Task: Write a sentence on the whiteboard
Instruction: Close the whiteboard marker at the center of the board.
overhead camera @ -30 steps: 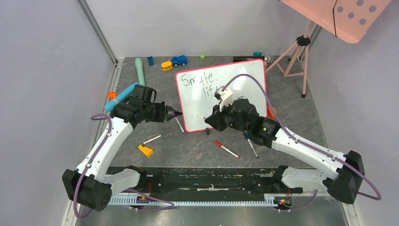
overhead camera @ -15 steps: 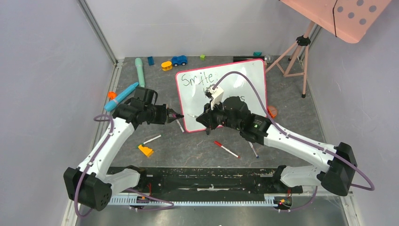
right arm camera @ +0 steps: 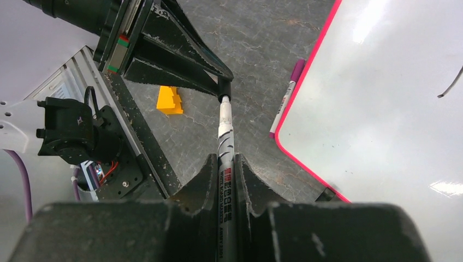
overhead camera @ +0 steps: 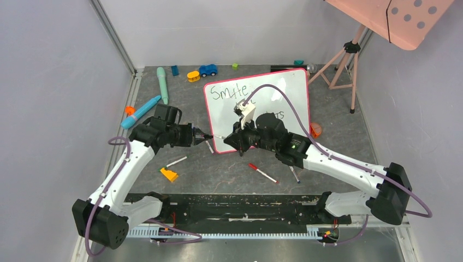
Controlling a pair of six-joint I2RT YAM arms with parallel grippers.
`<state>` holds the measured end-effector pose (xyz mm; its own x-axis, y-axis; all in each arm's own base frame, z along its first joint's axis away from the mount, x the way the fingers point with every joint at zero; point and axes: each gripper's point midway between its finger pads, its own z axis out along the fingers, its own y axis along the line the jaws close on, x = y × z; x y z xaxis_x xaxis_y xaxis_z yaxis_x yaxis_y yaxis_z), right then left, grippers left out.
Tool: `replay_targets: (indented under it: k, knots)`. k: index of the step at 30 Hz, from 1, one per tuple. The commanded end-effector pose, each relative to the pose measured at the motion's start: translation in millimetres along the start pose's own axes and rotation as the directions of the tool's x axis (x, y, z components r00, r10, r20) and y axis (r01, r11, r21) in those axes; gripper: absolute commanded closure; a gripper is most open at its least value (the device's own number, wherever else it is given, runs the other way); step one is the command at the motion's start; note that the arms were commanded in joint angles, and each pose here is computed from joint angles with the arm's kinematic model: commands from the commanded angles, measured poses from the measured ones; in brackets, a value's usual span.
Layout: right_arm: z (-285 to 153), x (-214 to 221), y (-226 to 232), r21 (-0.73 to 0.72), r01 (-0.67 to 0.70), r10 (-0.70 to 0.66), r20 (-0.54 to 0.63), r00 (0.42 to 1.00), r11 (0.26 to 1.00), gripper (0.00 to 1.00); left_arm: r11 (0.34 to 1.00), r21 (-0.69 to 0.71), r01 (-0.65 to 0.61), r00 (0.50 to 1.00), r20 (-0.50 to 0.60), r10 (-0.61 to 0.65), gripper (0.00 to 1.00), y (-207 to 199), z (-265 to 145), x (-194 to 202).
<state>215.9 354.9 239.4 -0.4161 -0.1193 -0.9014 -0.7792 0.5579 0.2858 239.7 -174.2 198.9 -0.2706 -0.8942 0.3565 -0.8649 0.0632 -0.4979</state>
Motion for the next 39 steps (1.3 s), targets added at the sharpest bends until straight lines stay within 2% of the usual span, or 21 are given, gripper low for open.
replay_targets:
  k: [1, 27, 39]
  knots:
    - [0, -27, 13, -0.042, 0.012, -0.009, 0.072, 0.997, 0.999, 1.00, 0.998, 0.028, 0.049, 0.999, -0.019, -0.049, 0.98, -6, -5, 5]
    - [9, -13, 10, -0.037, 0.007, -0.005, 0.040, 0.999, 0.999, 1.00, 0.999, 0.020, 0.036, 0.998, -0.053, -0.034, 0.98, -1, -7, 10]
    - [26, -6, 4, 0.004, -0.011, 0.011, -0.015, 1.000, 1.000, 1.00, 0.998, 0.043, -0.047, 0.997, -0.059, 0.049, 0.98, -12, -12, 16]
